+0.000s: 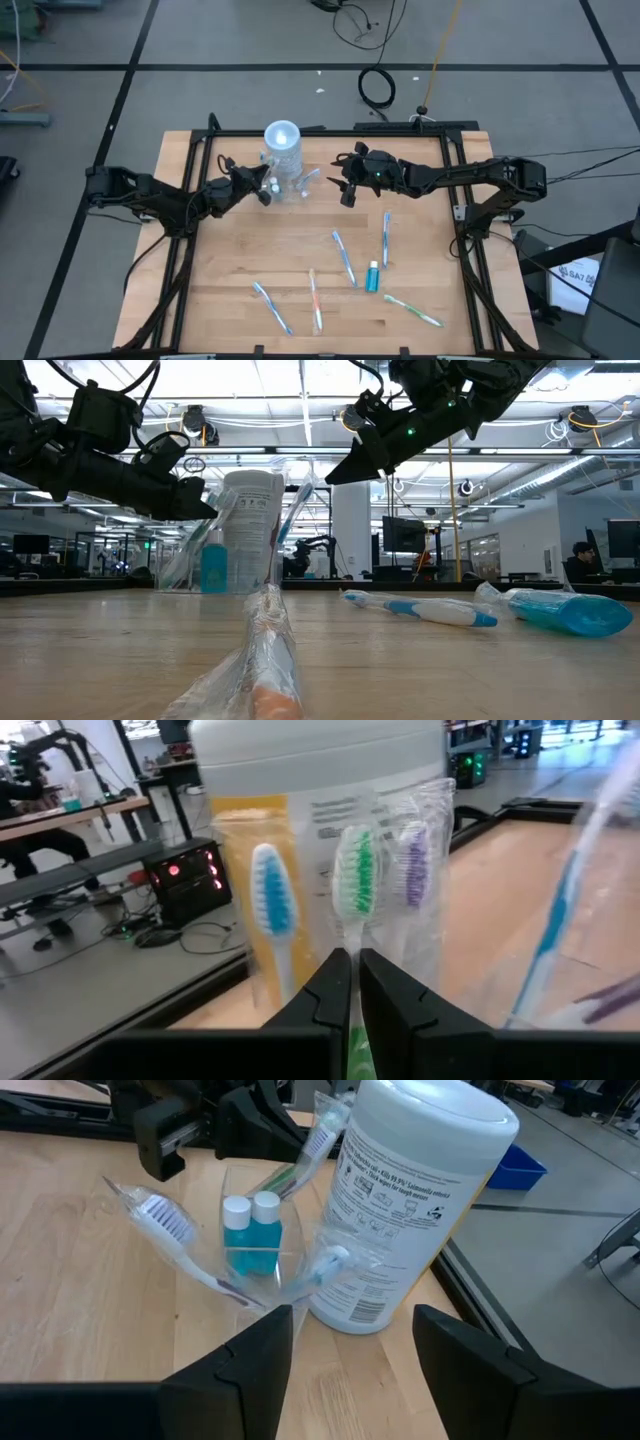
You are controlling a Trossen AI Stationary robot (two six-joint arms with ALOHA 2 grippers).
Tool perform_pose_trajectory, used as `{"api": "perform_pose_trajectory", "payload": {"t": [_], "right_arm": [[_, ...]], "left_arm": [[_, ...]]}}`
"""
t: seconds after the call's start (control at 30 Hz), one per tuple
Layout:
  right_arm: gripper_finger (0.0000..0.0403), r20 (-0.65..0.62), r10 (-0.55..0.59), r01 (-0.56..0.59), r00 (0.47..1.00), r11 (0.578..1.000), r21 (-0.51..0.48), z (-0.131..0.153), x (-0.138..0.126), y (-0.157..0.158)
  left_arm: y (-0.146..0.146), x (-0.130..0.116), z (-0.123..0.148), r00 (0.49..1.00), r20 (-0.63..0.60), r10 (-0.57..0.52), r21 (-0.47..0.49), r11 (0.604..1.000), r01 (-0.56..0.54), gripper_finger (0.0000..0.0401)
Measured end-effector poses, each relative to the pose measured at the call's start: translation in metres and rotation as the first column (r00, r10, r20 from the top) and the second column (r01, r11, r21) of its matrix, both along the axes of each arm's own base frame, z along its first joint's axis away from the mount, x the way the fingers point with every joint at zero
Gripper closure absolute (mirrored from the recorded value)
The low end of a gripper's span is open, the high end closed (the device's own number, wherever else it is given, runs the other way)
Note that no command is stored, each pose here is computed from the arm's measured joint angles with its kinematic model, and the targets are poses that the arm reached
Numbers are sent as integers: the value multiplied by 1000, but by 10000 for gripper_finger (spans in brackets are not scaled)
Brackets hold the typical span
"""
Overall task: Pick & Place toothbrushing station
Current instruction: Put the top green toothbrush into the transparent organizer
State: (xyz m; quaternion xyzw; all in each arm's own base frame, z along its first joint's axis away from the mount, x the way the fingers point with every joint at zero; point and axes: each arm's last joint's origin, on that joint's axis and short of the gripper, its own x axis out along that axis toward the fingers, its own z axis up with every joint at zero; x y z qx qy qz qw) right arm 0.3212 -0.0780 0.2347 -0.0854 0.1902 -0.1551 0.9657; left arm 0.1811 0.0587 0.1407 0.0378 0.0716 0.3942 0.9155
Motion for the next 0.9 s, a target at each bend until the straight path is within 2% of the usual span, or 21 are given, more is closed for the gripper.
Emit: {"api": "perform_pose_trajectory", "payload": {"t": [0.13,0.33,0.43,0.57,0.8,0.9], "right_arm": [[206,-16,0,0,1000,1000,4,-1,-1,0],[204,-20,0,0,1000,1000,5,-2,-1,0],[204,-19,-1,1,1000,1000,7,-2,-1,0],[204,3,-26,26,1000,997,69,-2,-1,0],[204,-4,-32,32,999,996,87,-3,-1,0],[206,-36,-36,39,999,994,103,-6,-2,1]], "left_arm": [[-4,1,-1,1000,-16,-8,4,1000,9,382],[-9,0,1,995,18,100,-4,995,-100,382],[-12,0,1,996,-9,88,20,996,-88,382],[-17,1,-1,997,-59,57,52,997,-54,382],[-18,1,-1,997,-52,54,44,998,-52,380],[-18,1,-1,998,-37,58,29,998,-57,368]]}}
